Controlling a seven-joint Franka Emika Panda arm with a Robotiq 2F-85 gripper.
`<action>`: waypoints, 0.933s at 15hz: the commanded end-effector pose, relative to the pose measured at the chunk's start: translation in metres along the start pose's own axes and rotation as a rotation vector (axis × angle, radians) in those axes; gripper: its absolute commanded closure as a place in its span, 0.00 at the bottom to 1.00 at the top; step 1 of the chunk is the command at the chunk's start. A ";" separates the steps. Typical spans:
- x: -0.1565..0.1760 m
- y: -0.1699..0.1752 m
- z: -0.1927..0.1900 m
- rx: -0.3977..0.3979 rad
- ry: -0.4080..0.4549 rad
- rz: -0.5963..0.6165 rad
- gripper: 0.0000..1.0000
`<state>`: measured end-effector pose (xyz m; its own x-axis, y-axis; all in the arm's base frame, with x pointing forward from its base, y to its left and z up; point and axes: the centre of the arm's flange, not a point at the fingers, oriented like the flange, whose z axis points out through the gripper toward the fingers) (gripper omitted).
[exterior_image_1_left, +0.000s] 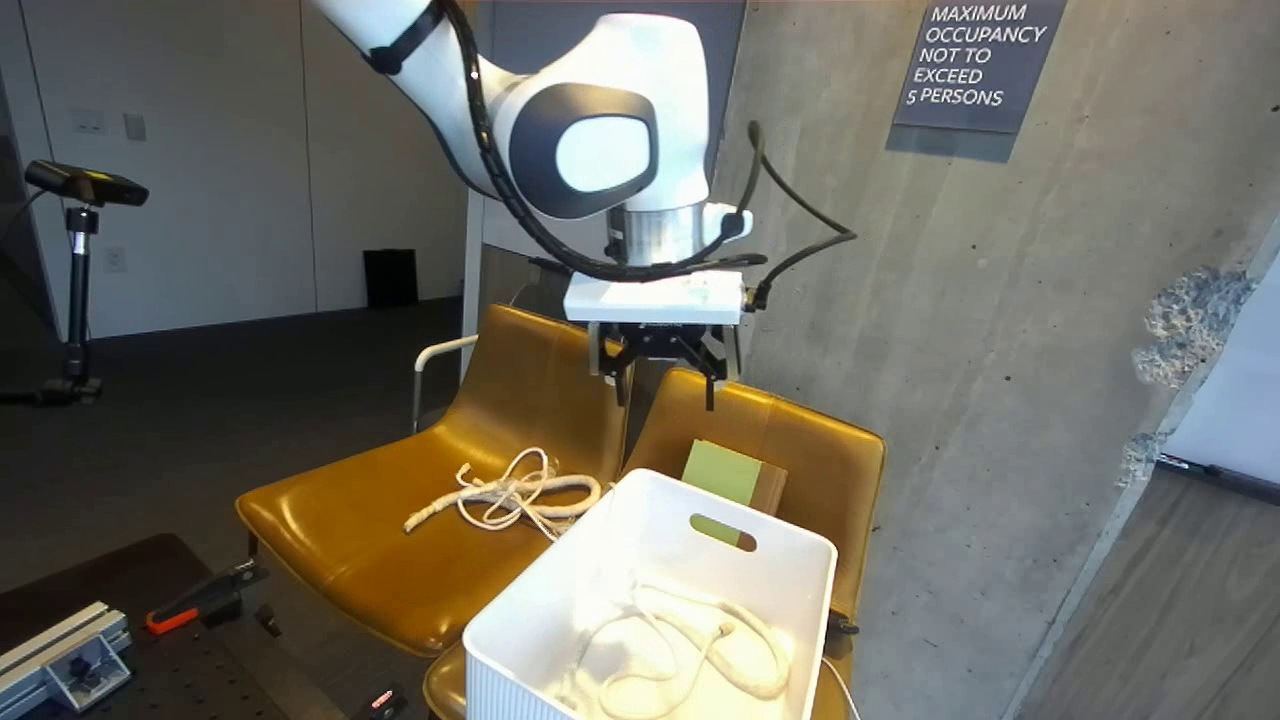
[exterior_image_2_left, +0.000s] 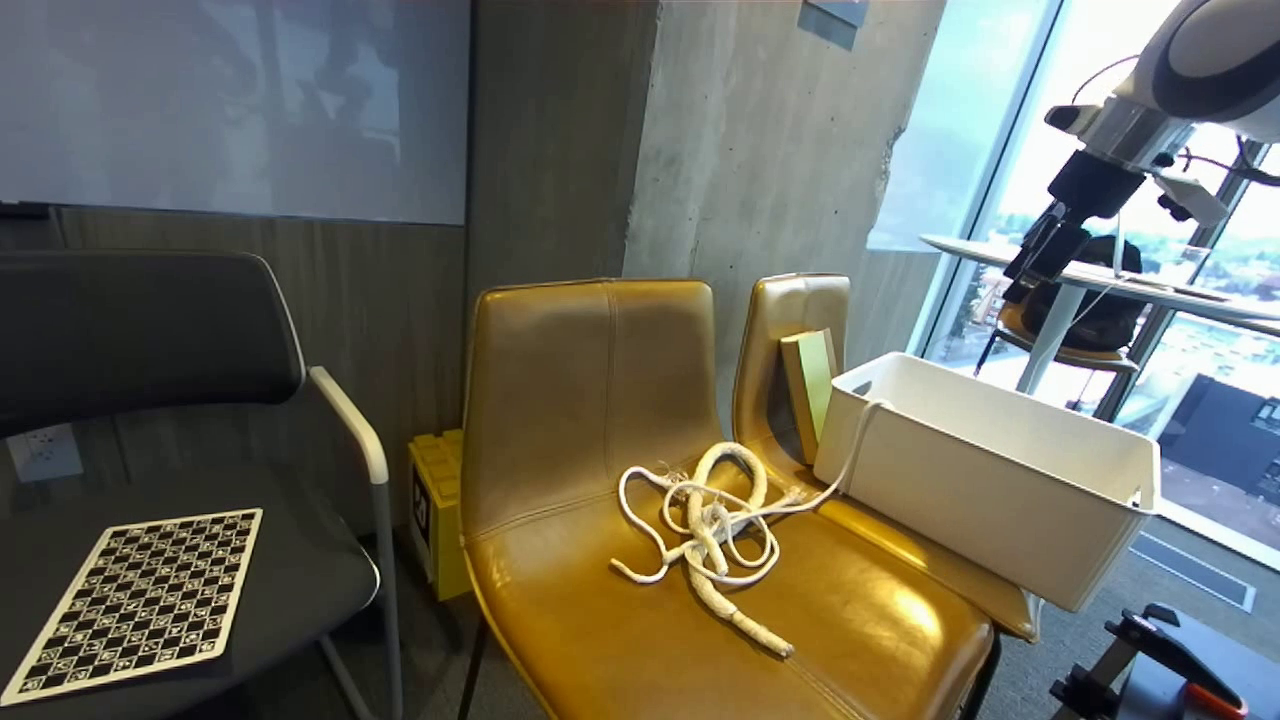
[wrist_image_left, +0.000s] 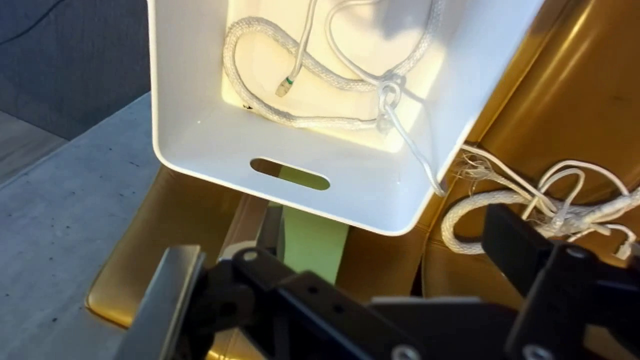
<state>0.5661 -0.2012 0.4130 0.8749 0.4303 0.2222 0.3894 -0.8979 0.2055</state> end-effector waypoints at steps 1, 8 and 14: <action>-0.021 -0.070 -0.022 -0.057 0.080 -0.172 0.00; 0.012 -0.161 0.005 -0.205 0.266 -0.441 0.00; 0.043 -0.193 0.068 -0.301 0.317 -0.578 0.00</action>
<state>0.5219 -0.0282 0.3539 0.4449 0.8507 0.2799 0.6551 -0.5222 0.5461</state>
